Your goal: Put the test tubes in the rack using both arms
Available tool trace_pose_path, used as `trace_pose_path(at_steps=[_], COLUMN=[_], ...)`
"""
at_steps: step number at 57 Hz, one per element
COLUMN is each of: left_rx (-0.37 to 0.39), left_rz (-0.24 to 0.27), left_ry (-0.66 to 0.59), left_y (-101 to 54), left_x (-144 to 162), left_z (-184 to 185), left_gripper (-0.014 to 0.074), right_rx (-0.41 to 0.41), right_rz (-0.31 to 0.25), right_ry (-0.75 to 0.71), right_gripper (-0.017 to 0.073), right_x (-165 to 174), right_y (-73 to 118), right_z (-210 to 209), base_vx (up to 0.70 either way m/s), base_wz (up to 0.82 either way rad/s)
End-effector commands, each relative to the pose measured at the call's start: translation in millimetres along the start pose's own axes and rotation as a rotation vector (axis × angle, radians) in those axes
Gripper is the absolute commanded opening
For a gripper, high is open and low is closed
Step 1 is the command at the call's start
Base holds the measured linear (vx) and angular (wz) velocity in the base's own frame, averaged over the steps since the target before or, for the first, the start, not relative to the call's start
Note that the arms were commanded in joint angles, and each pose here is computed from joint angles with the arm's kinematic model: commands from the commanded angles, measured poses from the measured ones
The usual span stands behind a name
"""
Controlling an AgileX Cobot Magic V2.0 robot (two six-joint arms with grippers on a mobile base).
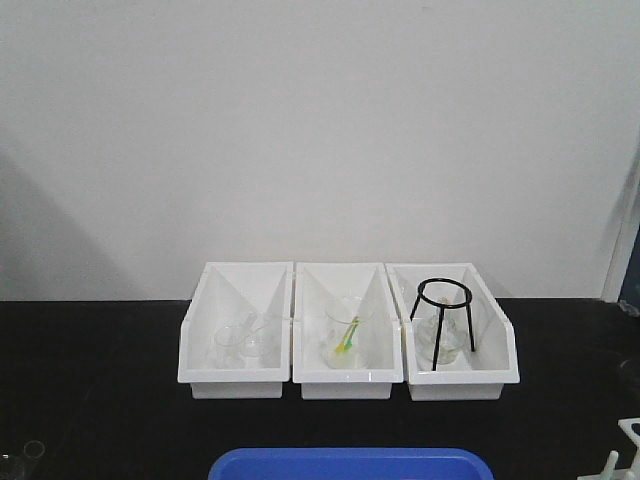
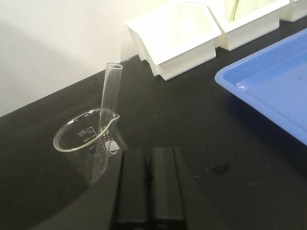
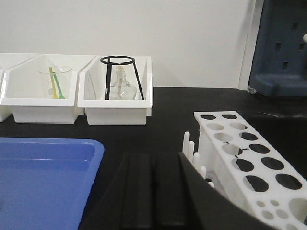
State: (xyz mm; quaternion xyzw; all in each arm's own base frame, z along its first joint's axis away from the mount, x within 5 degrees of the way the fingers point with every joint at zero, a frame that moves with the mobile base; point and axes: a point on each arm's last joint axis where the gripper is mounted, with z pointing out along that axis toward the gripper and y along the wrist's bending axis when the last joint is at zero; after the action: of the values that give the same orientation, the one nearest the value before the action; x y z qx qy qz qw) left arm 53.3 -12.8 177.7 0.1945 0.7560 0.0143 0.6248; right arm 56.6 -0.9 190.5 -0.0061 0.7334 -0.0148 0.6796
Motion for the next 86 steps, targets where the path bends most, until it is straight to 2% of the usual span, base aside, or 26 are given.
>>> trace_pose_path(at_steps=[1, 10, 16, 19, 26, 30, 35, 38, 42, 46, 62, 70, 80, 86], left_rx=[-0.027, -0.039, -0.045, -0.045, -0.027, -0.028, -0.045, -0.052, -0.059, -0.073, -0.115, -0.154, -0.188, -0.199], left_rz=[0.025, 0.145, 0.168, 0.146, -0.018, -0.055, -0.064, -0.102, -0.191, -0.237, -0.239, -0.259, -0.363, -0.328], left_ry=[-0.08, -0.097, -0.11, -0.119, -0.137, -0.153, -0.196, -0.228, -0.273, -0.313, -0.395, -0.479, -0.623, -0.647], left_y=[0.4, 0.9, 1.3, 1.4, 0.6, 1.0, 2.7, 3.8, 5.7, 7.9, 12.3, 17.4, 30.9, 39.9], left_x=[-0.5, -2.1, -3.4, -4.2, -5.5, -7.0, -10.7, -13.4, -17.0, -20.1, -26.5, -34.6, -68.4, -101.2], left_z=[0.9, 0.8, 0.6, 0.5, 0.4, 0.2, -0.5, -1.2, -2.2, -3.4, -6.3, -10.7, -28.3, -35.4], left_gripper=[-0.0015, -0.0015, -0.0015, -0.0015, -0.0015, -0.0015, -0.0015, -0.0015, -0.0015, -0.0015, -0.0015, -0.0015, -0.0015, -0.0015], right_rx=[0.005, 0.004, 0.004, 0.004, 0.004, 0.004, 0.004, 0.004, 0.004, 0.004, 0.004, 0.003, 0.006, 0.02], right_rz=[-0.016, -0.017, -0.017, -0.017, -0.017, -0.017, -0.017, -0.017, -0.017, -0.017, -0.016, -0.017, -0.018, -0.053], right_ry=[-0.098, -0.133, -0.178, -0.192, -0.218, -0.216, -0.216, -0.216, -0.216, -0.216, -0.221, -0.323, -0.554, -0.595], right_gripper=[-0.0004, -0.0004, -0.0004, -0.0004, -0.0004, -0.0004, -0.0004, -0.0004, -0.0004, -0.0004, -0.0004, -0.0004, -0.0004, -0.0004], right_x=[-5.8, -9.0, -13.1, -14.3, -16.6, -16.5, -16.5, -16.5, -16.5, -16.5, -16.9, -26.1, -72.0, -116.7], right_y=[-0.1, -0.1, 0.0, 0.0, 0.1, 0.1, 0.1, 0.1, 0.1, 0.1, 0.1, 0.2, -0.6, -2.1], right_z=[-0.3, -0.7, -1.3, -1.5, -2.0, -2.0, -2.0, -2.0, -2.0, -2.0, -2.1, -4.6, -20.7, -29.2], base_vx=[0.0, 0.0, 0.0, 0.0, 0.0, 0.0, 0.0, 0.0, 0.0, 0.0, 0.0, 0.0, 0.0, 0.0], base_wz=[0.0, 0.0, 0.0, 0.0, 0.0, 0.0, 0.0, 0.0, 0.0, 0.0, 0.0, 0.0, 0.0, 0.0])
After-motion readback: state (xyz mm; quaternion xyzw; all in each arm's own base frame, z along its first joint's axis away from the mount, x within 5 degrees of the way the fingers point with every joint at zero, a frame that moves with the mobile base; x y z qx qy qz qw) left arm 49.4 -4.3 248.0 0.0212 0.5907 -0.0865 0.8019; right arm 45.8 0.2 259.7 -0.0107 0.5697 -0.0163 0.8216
